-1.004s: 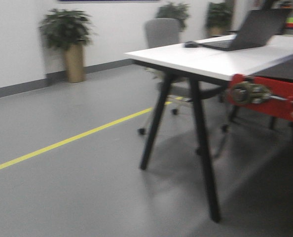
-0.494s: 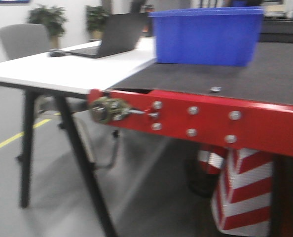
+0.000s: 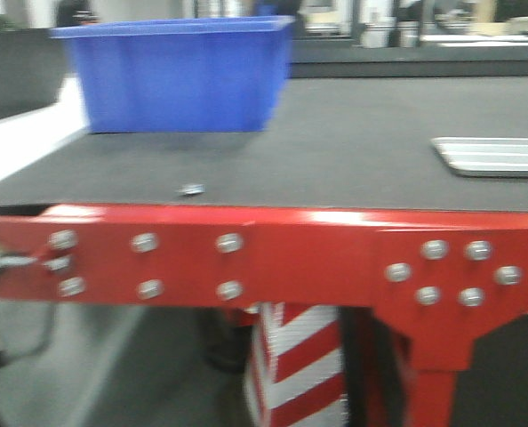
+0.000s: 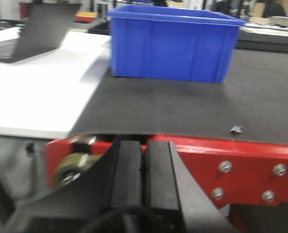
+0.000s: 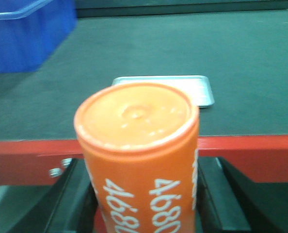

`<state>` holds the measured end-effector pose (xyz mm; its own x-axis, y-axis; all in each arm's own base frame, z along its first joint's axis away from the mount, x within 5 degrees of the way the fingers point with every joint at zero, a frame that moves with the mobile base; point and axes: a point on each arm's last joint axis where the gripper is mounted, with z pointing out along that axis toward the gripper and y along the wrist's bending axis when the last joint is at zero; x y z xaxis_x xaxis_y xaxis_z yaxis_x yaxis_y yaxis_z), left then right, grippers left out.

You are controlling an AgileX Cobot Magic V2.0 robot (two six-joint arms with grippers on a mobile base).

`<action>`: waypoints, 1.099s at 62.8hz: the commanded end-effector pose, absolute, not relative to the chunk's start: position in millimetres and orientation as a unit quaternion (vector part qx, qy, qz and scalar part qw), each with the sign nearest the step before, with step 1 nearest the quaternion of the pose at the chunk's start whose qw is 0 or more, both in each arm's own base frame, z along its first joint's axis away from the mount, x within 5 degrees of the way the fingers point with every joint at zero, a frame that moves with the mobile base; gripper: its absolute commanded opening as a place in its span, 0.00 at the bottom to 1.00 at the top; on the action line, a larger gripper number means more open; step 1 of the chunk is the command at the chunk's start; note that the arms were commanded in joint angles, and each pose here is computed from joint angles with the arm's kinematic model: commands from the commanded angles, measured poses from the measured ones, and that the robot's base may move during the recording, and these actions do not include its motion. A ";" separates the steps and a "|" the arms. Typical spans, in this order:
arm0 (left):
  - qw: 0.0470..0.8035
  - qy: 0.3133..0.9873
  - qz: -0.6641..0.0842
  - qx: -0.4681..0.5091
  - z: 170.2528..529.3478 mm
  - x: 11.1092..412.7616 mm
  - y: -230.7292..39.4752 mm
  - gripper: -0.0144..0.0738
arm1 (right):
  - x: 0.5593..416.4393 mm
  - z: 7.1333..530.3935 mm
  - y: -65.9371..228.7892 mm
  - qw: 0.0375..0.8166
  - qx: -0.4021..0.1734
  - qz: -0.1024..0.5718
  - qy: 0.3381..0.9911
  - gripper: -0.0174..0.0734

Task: Grab orange capacitor from left shelf to right conveyor
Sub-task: 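Move the right gripper with the cylinder over the metal tray on the conveyor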

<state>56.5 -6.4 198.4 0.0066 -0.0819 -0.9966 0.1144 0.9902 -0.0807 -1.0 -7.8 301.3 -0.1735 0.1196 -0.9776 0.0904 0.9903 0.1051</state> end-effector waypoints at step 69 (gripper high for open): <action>0.748 0.660 -0.073 0.012 209.4 54.1 -6.3 0.04 | -5.8 316.6 -8.0 0.685 0.061 0.007 0.726 0.39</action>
<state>56.5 -6.4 198.4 0.0066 -0.0819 -0.9966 0.1144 0.9902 -0.0807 -1.0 -7.8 301.3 -0.1735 0.1196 -0.9776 0.0904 0.9903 0.1051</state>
